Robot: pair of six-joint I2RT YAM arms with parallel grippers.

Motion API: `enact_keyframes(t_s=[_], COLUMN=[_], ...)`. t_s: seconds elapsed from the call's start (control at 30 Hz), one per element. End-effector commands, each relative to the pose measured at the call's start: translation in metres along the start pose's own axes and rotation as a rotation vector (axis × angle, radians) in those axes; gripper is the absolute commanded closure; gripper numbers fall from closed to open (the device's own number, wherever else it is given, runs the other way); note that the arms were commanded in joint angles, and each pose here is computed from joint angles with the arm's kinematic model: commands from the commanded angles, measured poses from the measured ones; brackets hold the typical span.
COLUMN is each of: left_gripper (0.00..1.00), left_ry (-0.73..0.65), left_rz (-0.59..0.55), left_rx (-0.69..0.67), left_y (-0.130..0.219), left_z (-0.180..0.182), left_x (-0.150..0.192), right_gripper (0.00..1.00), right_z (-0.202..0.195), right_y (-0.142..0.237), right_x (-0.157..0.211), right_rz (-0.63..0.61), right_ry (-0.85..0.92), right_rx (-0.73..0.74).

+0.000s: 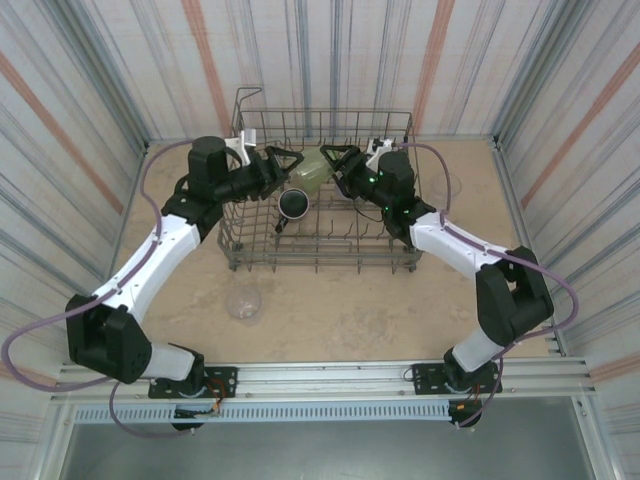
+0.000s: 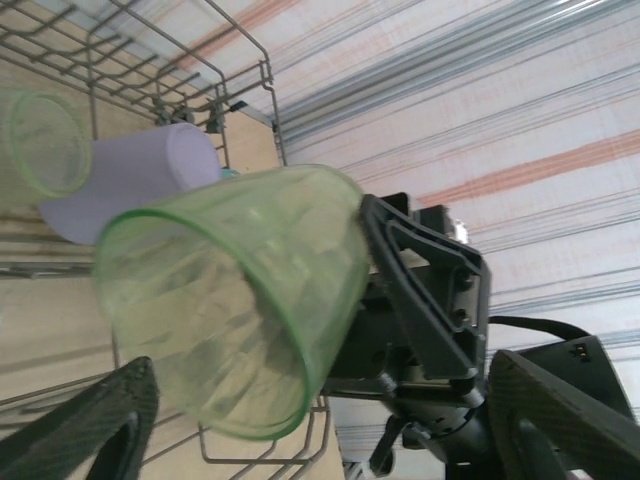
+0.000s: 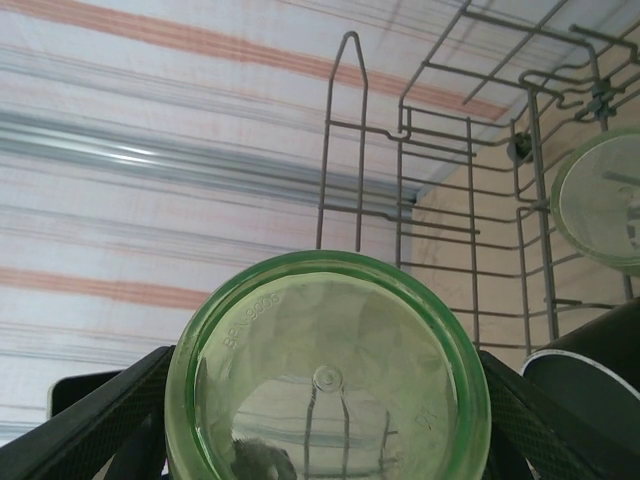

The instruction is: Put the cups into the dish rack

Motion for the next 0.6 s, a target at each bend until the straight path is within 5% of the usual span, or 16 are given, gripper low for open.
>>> enact_keyframes(t_s=[0.0,0.57], left_gripper=[0.06,0.01], left_ry=[-0.079,-0.106], left_rz=[-0.04,-0.126], left_rx=[-0.019,-0.205], left_y=[0.028,0.098], left_z=[-0.015,0.009], left_x=[0.001,0.007], right_gripper=[0.57,0.57], right_z=[0.016,0.035], right_y=[0.017,0.052], right_x=[-0.009,-0.008], right_rz=[-0.04,-0.073], right_ry=[0.101,0.56], right_rx=[0.021,0.403])
Point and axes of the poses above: each hand's point on the last joint's axis, 136 mm out from that joint toward the fingers, its own y axis back along the fingers, its own z axis along the line the jaws close on, x = y × z, the point moved 10 cm from there along y, back along the fingers, and after that the axes turned 7 degrees about y, right-handed, at the moved point
